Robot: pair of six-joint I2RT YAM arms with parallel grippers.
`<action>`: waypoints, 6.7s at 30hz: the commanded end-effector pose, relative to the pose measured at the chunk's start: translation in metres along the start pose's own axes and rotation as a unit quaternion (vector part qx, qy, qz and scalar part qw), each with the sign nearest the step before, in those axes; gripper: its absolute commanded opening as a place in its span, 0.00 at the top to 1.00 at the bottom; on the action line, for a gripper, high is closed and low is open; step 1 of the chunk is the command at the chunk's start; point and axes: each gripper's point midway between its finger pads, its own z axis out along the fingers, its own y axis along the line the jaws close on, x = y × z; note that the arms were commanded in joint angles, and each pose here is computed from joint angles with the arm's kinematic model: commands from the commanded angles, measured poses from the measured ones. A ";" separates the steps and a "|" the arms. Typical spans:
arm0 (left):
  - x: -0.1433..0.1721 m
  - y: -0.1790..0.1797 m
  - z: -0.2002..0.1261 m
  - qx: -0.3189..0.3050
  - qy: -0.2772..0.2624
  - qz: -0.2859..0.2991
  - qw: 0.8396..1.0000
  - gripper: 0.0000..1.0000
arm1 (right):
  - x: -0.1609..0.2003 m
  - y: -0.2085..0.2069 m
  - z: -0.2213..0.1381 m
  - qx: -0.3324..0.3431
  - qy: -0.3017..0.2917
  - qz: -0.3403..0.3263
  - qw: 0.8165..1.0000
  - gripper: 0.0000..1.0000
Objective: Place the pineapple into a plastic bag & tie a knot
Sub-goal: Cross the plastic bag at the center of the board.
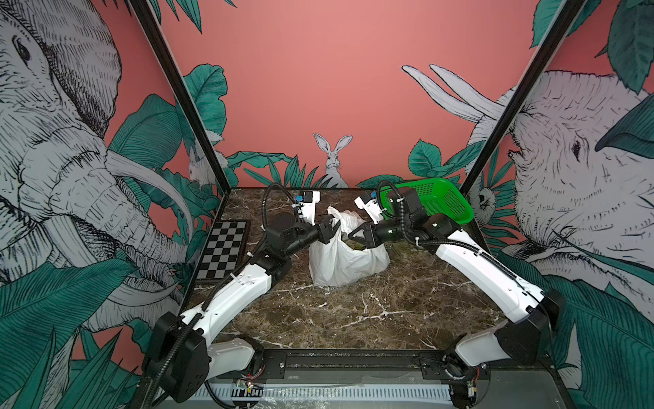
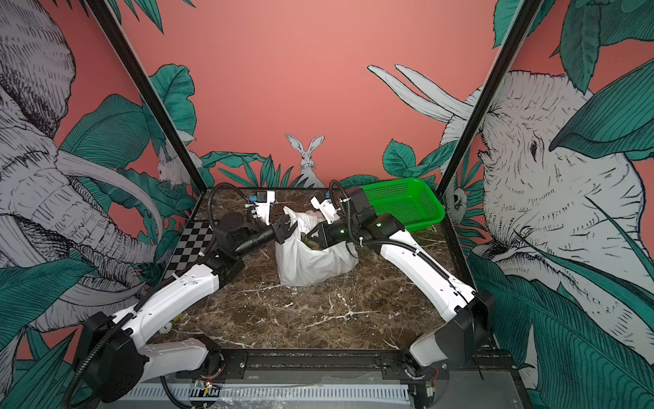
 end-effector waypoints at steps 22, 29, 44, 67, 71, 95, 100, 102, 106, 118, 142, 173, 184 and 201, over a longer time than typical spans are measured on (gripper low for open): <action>-0.047 -0.023 -0.005 0.020 -0.063 0.015 0.998 0.41 | -0.051 0.027 -0.054 -0.029 -0.092 0.007 0.995 1.00; -0.048 -0.017 -0.003 0.014 -0.073 0.012 0.997 0.69 | -0.043 0.022 -0.061 -0.009 -0.095 0.006 0.995 1.00; -0.017 -0.024 0.006 0.054 0.005 0.003 0.999 0.47 | -0.049 0.025 -0.065 -0.014 -0.103 -0.010 0.995 1.00; -0.017 -0.010 0.016 0.031 0.001 0.006 0.999 1.00 | -0.034 0.043 -0.071 -0.065 -0.075 -0.029 0.995 1.00; -0.024 -0.011 0.017 0.026 -0.011 0.007 1.000 1.00 | -0.011 0.044 -0.056 -0.090 -0.024 -0.019 0.996 1.00; -0.027 -0.035 0.017 0.087 0.006 0.005 0.996 0.90 | 0.044 -0.055 0.018 0.053 0.065 0.083 0.993 1.00; -0.020 -0.034 0.017 0.091 0.017 -0.005 0.996 0.65 | 0.042 -0.047 0.017 0.037 0.064 0.076 0.994 1.00; -0.017 -0.033 0.017 0.089 0.021 -0.008 0.996 0.59 | 0.043 -0.043 0.018 0.031 0.068 0.074 0.995 1.00; -0.014 -0.031 0.018 0.088 0.025 -0.013 0.996 0.53 | 0.042 -0.039 0.018 0.027 0.068 0.067 0.995 1.00; 0.024 -0.014 0.013 0.057 0.101 0.003 0.993 0.48 | 0.040 -0.038 0.018 0.027 0.066 0.064 0.995 1.00; 0.048 -0.016 0.028 0.083 0.188 0.016 0.979 1.00 | 0.043 -0.037 0.015 0.028 0.067 0.064 0.995 1.00; -0.011 -0.034 0.014 -0.001 0.040 0.241 0.970 1.00 | -0.017 0.022 -0.048 -0.070 -0.191 0.440 0.875 0.17; -0.003 -0.034 0.010 0.004 0.048 0.245 0.968 1.00 | -0.047 0.023 -0.045 -0.091 -0.224 0.446 0.862 0.17; 0.002 -0.041 0.006 0.024 0.054 0.239 0.969 1.00 | -0.065 0.002 -0.008 -0.117 -0.288 0.509 0.803 0.17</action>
